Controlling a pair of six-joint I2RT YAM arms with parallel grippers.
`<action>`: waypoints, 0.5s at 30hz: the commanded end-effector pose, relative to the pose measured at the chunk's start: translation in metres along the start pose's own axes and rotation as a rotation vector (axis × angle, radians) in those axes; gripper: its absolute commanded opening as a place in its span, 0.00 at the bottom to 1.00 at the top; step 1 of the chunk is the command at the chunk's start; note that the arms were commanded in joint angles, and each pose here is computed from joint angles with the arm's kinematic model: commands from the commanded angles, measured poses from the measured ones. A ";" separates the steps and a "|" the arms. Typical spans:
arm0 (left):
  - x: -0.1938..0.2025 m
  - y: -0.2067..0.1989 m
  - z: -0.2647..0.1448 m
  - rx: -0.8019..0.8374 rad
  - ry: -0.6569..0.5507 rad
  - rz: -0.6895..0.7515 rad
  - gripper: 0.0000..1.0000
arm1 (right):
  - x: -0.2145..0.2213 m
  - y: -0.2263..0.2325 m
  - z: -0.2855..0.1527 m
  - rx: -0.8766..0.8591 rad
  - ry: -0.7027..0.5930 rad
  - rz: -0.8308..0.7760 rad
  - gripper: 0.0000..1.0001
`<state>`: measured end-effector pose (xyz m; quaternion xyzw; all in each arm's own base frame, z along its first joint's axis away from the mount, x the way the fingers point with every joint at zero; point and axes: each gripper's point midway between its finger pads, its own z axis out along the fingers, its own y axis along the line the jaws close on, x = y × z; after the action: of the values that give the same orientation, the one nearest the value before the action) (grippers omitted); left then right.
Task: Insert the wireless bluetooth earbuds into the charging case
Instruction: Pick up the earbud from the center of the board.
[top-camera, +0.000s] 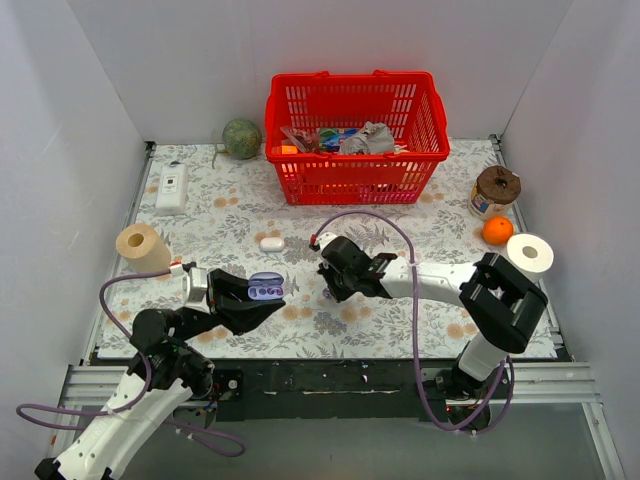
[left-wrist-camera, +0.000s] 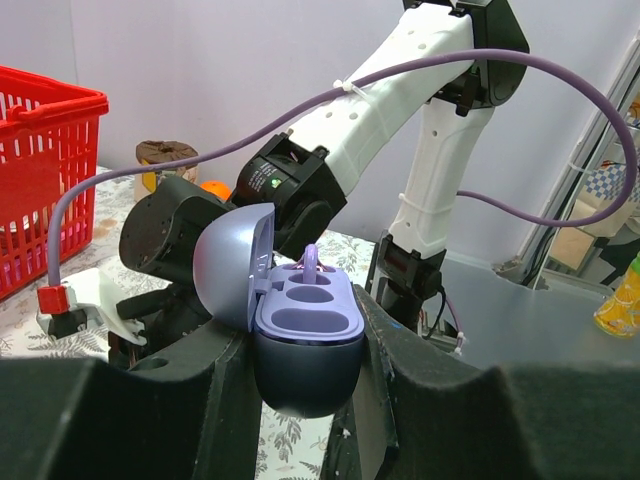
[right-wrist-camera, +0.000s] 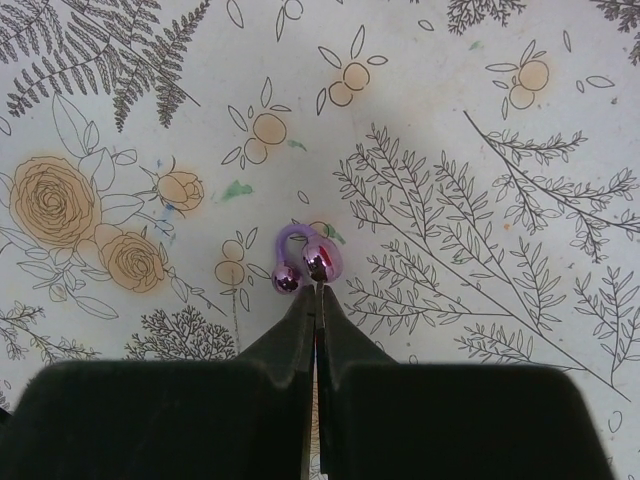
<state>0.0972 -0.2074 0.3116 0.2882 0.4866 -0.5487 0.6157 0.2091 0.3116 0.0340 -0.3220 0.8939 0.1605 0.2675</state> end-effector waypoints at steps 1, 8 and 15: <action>0.004 0.004 -0.002 -0.023 0.002 -0.005 0.00 | -0.018 -0.002 0.002 0.023 -0.033 0.011 0.01; 0.005 0.004 -0.003 -0.024 0.004 -0.011 0.00 | -0.021 -0.010 0.007 0.057 -0.030 -0.045 0.01; 0.006 0.003 -0.003 -0.022 0.004 -0.015 0.00 | -0.030 -0.014 0.012 0.068 -0.039 -0.112 0.03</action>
<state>0.0970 -0.2072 0.3051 0.2871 0.4934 -0.5485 0.6110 0.2230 0.3101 0.0260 -0.3471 0.8883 0.1265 0.2729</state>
